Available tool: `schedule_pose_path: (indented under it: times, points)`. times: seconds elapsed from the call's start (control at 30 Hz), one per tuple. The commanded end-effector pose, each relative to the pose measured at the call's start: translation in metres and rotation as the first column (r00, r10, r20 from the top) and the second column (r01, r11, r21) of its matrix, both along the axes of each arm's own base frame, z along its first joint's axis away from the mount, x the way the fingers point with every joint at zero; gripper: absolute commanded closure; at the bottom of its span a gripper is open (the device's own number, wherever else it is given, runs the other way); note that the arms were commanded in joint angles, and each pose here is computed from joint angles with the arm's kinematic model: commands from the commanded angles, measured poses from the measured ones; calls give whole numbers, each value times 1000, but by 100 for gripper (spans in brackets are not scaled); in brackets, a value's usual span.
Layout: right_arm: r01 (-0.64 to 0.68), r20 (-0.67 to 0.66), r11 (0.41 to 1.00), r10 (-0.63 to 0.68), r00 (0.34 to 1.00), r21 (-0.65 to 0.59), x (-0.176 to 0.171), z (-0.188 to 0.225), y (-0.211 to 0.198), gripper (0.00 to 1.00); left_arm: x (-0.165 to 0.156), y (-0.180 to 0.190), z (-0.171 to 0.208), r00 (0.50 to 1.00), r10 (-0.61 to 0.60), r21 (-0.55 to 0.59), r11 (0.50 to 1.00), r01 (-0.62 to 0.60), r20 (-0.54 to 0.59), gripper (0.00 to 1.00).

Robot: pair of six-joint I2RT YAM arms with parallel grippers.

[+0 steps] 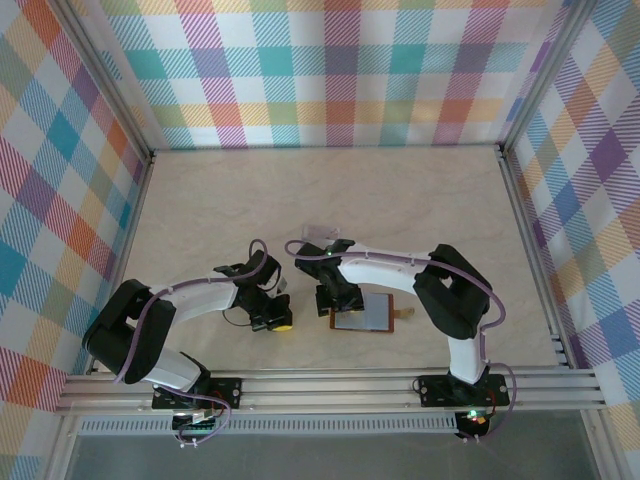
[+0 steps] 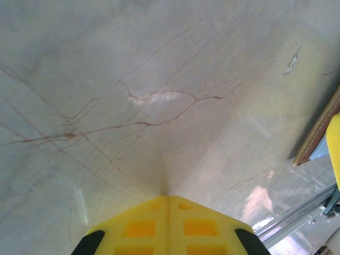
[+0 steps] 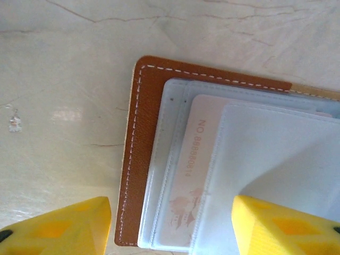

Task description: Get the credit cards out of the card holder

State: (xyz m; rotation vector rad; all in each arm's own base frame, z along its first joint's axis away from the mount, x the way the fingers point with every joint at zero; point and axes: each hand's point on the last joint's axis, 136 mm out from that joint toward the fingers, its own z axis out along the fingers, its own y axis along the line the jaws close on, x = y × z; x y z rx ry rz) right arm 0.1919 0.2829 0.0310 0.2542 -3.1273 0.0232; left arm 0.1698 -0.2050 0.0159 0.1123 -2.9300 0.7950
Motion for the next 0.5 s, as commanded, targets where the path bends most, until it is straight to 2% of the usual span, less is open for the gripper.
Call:
schedule_pose_path:
  times: [0.0, 0.23, 0.47]
  points:
    - [-7, 44, 1000, 7, 999, -5, 2, 20, -6, 39, 2, 3, 1, 1000, -5, 17, 1000, 5, -12, 100]
    - [6, 73, 1000, -7, 997, 10, 3, 22, -11, 43, 3, 2, 1, 1000, -5, 17, 1000, 5, -13, 100]
    - [17, 2, 999, -17, 1000, 48, -4, -2, -6, 46, 7, -1, 4, 1000, -5, 13, 1000, 5, -13, 100]
